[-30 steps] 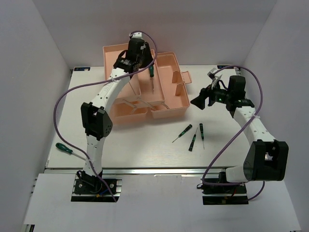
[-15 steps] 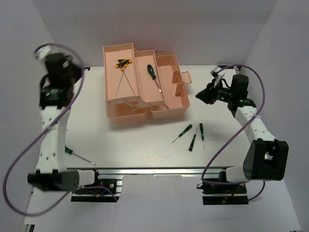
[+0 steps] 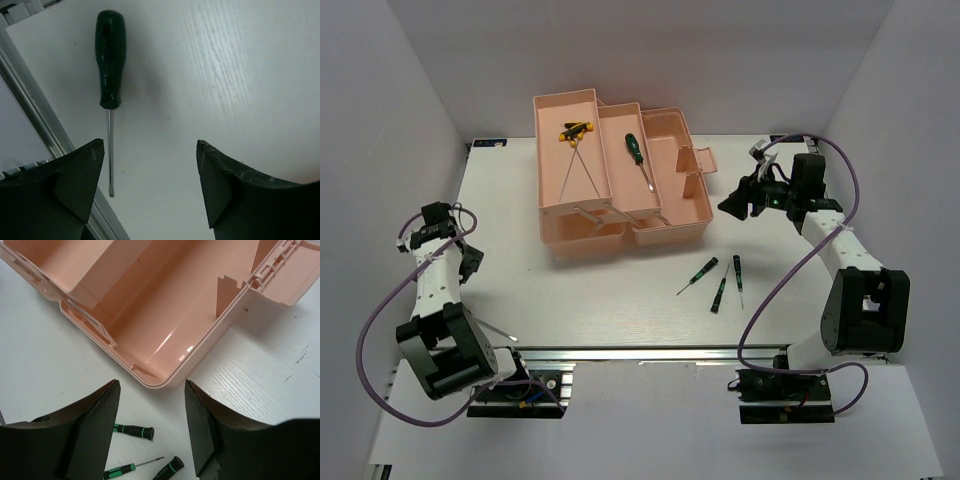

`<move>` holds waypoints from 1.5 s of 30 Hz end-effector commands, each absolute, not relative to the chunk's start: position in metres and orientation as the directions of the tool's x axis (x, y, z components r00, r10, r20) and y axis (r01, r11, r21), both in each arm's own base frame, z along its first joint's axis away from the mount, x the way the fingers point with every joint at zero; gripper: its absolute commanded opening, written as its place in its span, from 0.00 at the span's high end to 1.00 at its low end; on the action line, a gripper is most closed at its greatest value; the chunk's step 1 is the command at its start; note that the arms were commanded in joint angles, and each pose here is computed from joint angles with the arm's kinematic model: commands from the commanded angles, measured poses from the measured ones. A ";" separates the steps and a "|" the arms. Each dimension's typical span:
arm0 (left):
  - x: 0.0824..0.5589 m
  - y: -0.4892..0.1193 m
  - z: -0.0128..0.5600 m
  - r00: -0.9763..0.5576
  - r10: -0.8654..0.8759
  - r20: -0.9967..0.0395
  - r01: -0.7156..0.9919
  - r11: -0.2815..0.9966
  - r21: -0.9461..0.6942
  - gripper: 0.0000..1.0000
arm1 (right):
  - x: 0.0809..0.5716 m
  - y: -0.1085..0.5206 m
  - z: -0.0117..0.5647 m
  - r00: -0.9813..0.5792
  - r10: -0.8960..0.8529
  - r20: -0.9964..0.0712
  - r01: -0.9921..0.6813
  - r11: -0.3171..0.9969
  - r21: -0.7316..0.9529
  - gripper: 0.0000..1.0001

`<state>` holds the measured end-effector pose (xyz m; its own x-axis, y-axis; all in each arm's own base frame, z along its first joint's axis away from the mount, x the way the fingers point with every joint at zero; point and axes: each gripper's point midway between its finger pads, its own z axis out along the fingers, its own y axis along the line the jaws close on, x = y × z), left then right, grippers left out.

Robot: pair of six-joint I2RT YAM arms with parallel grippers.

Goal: Sort the tools into containers

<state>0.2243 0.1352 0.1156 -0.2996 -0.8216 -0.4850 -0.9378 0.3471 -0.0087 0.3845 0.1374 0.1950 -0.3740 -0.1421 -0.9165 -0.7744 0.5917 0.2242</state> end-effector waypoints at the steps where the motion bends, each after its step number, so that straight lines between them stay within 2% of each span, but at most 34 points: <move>1: 0.221 0.154 0.113 -0.314 -0.772 -0.553 -0.937 0.345 0.050 0.16 | 0.388 0.139 0.214 -0.321 -0.157 -0.934 -0.801 0.572 0.179 0.40; 3: 0.227 0.158 0.102 -0.355 -0.749 -0.559 -0.919 0.389 0.062 0.16 | 0.390 0.138 0.213 -0.330 -0.161 -0.930 -0.801 0.569 0.186 0.39; 13: 0.212 0.180 0.054 -0.478 -0.704 -0.526 -0.878 0.405 0.256 0.18 | 0.405 0.138 0.228 -0.327 -0.199 -0.924 -0.818 0.548 0.171 0.38; 21: 0.201 0.188 0.042 -0.436 -0.735 -0.519 -0.899 0.381 0.216 0.26 | 0.410 0.139 0.233 -0.375 -0.179 -0.910 -0.804 0.551 0.223 0.38; 25: 0.197 0.188 0.022 -0.434 -0.776 -0.458 -0.901 0.389 0.195 0.32 | 0.410 0.140 0.238 -0.379 -0.165 -0.911 -0.801 0.552 0.233 0.38; 26: 0.197 0.184 0.014 -0.432 -0.791 -0.433 -0.901 0.400 0.170 0.38 | 0.410 0.142 0.239 -0.381 -0.159 -0.911 -0.801 0.548 0.239 0.38; 29: 0.194 0.175 -0.001 -0.448 -0.812 -0.373 -0.893 0.426 0.144 0.45 | 0.410 0.142 0.248 -0.360 -0.155 -0.920 -0.808 0.544 0.225 0.38; 35: 0.197 0.165 -0.005 -0.421 -0.839 -0.345 -0.900 0.432 0.047 0.46 | 0.407 0.146 0.260 -0.326 -0.144 -0.934 -0.827 0.522 0.208 0.37; 39: 0.215 0.136 -0.011 -0.444 -0.854 -0.272 -0.863 0.489 -0.125 0.56 | 0.405 0.148 0.264 -0.323 -0.121 -0.939 -0.832 0.508 0.220 0.37; 45: 0.242 0.099 -0.005 -0.474 -0.853 -0.221 -0.770 0.523 -0.367 0.63 | 0.400 0.152 0.274 -0.300 -0.104 -0.948 -0.852 0.477 0.217 0.37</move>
